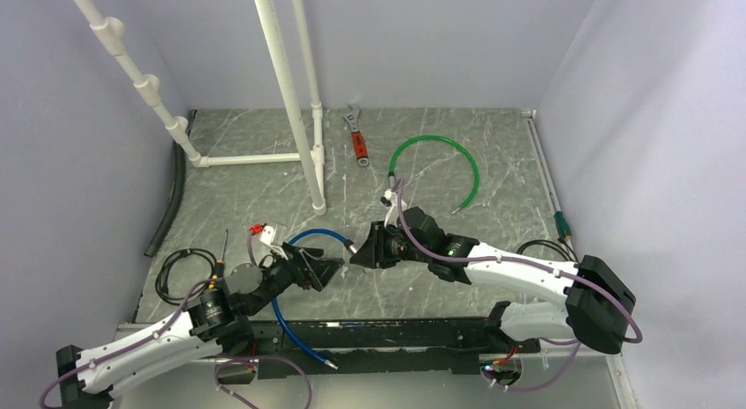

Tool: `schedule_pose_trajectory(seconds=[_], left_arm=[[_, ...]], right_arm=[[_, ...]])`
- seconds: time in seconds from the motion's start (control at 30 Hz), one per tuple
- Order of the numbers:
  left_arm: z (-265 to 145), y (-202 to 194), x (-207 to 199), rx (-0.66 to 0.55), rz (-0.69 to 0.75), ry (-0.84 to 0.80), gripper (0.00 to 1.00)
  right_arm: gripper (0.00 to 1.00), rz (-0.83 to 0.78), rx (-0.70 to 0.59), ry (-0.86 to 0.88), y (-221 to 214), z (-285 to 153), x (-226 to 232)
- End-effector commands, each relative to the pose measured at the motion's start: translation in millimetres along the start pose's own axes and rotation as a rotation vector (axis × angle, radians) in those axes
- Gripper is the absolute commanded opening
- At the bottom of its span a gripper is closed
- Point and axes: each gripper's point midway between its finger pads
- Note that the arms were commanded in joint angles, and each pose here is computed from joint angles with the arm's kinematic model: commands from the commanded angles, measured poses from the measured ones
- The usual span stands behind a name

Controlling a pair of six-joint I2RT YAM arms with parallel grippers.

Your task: Unlock with the key

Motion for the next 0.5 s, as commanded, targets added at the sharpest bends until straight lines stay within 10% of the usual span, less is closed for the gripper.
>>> schedule_pose_trajectory(seconds=[0.0,0.47], left_arm=[[-6,11,11,-0.011,-0.040,0.110,0.84],[-32,5,78,0.135,0.055,0.601,0.85]], right_arm=[[0.00,-0.038,-0.117,0.041,26,-11,17],[0.00,0.036,-0.349,-0.258,69,-64,-33]])
Point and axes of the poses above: each gripper's point midway between its finger pads, its own z axis out along the fingers, its own x axis along the line the jaws close on, y = z × x, and after that the axes turned 1 degree about -z, right-handed
